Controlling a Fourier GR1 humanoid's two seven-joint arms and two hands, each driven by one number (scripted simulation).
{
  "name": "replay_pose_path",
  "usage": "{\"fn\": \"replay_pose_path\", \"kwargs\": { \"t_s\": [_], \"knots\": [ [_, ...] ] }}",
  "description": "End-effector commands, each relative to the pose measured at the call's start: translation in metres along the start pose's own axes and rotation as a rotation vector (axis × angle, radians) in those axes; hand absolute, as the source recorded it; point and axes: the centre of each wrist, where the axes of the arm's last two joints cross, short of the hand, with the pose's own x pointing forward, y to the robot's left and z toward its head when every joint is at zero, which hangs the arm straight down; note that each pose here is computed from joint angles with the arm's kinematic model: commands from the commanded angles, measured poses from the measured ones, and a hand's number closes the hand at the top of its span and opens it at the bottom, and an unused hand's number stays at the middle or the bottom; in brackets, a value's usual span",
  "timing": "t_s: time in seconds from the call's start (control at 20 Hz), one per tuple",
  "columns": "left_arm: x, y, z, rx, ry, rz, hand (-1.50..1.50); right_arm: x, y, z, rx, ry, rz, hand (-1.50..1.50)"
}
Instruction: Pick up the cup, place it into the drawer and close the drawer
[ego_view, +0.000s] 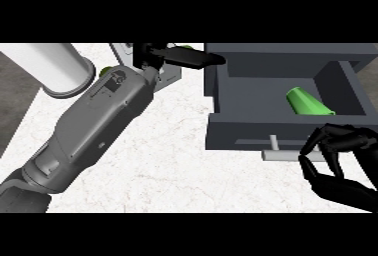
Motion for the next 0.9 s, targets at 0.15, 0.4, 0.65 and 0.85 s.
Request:
{"fn": "replay_pose_path", "kwargs": {
  "t_s": [0.15, 0.4, 0.65, 0.85],
  "knots": [
    [0.001, 0.051, 0.031, 0.041, 0.017, 0.028, -1.5, -0.02, 0.031, -0.009, 0.039, 0.026, 0.159, 1.5],
    [0.008, 0.082, 0.041, 0.037, 0.021, 0.049, -1.5, -0.035, 0.05, -0.041, 0.144, 0.072, 0.38, 1.5],
    [-0.009, 0.11, 0.07, 0.072, 0.033, 0.035, -1.5, -0.059, 0.084, -0.061, 0.207, 0.079, 0.552, 1.5],
    [-0.023, 0.121, 0.098, 0.075, 0.007, 0.035, -1.5, -0.095, 0.099, -0.079, 0.244, 0.094, 0.644, 1.5]
  ]
}}
